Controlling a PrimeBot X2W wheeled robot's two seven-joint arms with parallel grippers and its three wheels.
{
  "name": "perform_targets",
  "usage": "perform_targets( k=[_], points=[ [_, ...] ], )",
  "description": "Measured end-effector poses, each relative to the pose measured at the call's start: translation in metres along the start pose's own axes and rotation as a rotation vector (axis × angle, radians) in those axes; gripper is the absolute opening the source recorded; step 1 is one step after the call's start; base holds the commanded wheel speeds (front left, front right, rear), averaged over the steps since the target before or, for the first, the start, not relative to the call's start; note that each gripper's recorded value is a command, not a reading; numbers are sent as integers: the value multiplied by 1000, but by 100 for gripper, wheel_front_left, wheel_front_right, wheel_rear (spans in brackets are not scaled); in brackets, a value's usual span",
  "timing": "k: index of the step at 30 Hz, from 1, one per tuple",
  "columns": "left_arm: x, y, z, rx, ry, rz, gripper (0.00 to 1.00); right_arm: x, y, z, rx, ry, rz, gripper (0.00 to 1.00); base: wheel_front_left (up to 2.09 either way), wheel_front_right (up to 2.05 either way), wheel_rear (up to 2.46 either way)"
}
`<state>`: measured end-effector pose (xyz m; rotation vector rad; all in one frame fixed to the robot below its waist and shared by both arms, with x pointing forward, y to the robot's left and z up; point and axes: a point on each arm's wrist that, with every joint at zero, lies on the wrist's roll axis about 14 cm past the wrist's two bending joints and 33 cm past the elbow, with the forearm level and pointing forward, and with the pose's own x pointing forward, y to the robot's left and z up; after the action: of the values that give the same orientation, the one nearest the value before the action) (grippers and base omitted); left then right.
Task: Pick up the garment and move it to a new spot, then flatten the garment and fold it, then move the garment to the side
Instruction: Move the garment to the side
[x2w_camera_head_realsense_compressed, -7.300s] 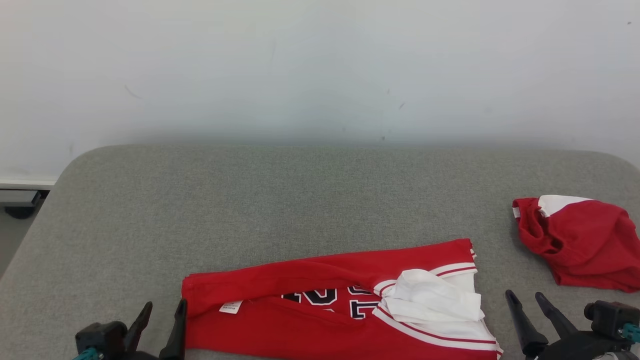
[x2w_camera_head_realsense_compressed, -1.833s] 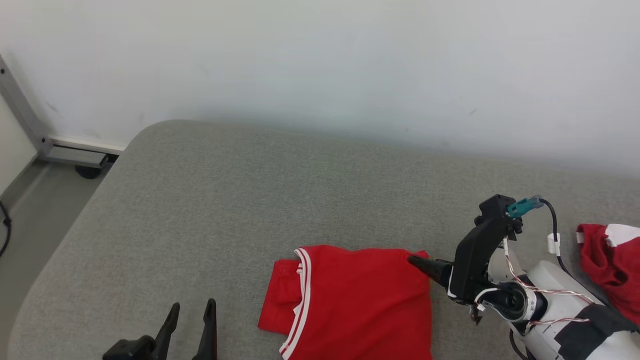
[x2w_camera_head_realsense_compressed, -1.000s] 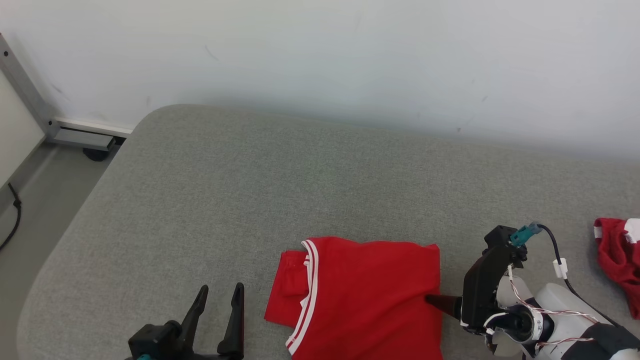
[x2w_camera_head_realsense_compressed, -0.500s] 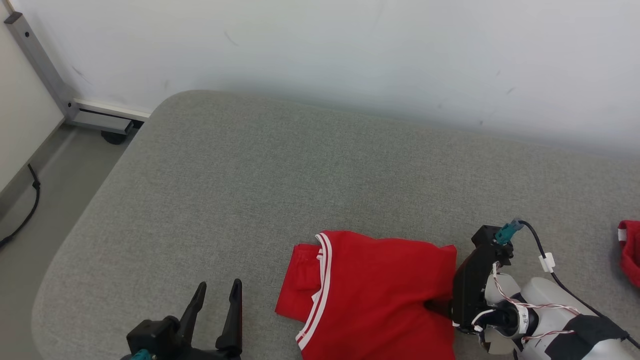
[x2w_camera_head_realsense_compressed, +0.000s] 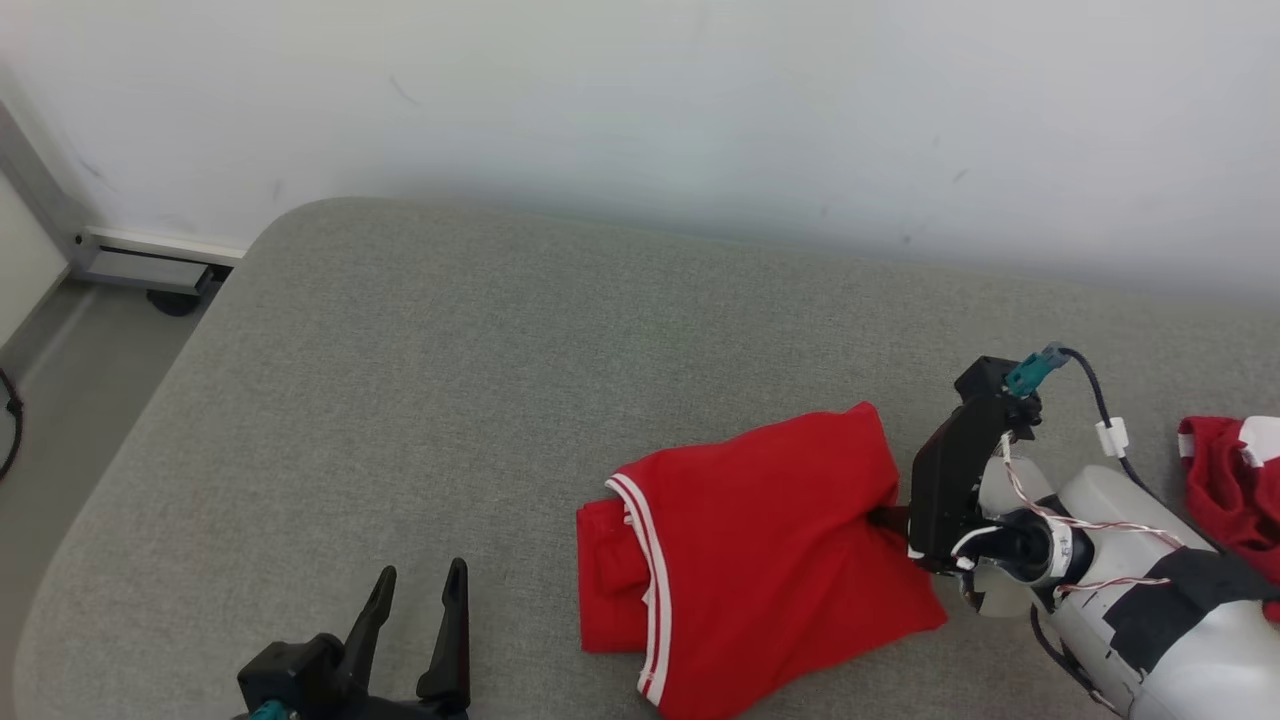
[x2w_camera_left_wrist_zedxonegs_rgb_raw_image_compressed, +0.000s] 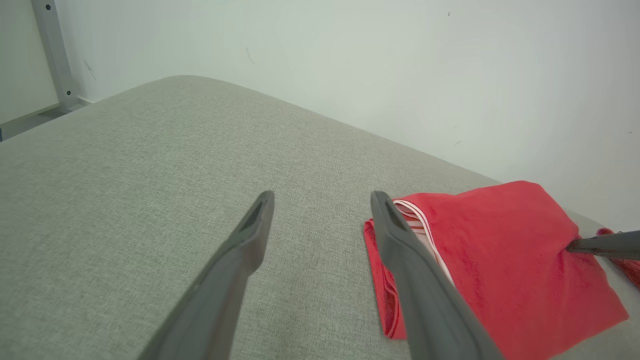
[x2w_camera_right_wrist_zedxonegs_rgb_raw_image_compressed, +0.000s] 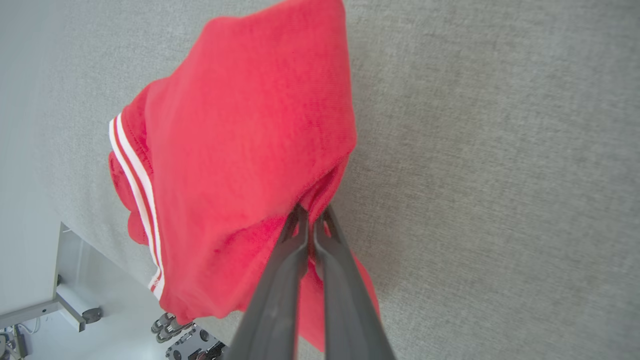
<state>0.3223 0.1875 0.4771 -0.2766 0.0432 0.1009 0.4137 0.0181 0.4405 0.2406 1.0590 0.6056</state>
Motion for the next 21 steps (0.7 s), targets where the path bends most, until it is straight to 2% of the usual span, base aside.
perform_targets(
  k=[9, 14, 21],
  points=[
    [4, -12, -8, 5, 24, -43, 100, -30, -33, 24, -4, -44, -88, 0, 0, 0, 0],
    [6, -17, -13, 10, 43, -63, 100, -54, -62, 48, 13, -103, -156, 0, 0, 0, 0],
    [13, -23, -18, 20, 63, -91, 100, -75, -107, 60, 44, -121, -266, 0, 0, 0, 0]
  ],
)
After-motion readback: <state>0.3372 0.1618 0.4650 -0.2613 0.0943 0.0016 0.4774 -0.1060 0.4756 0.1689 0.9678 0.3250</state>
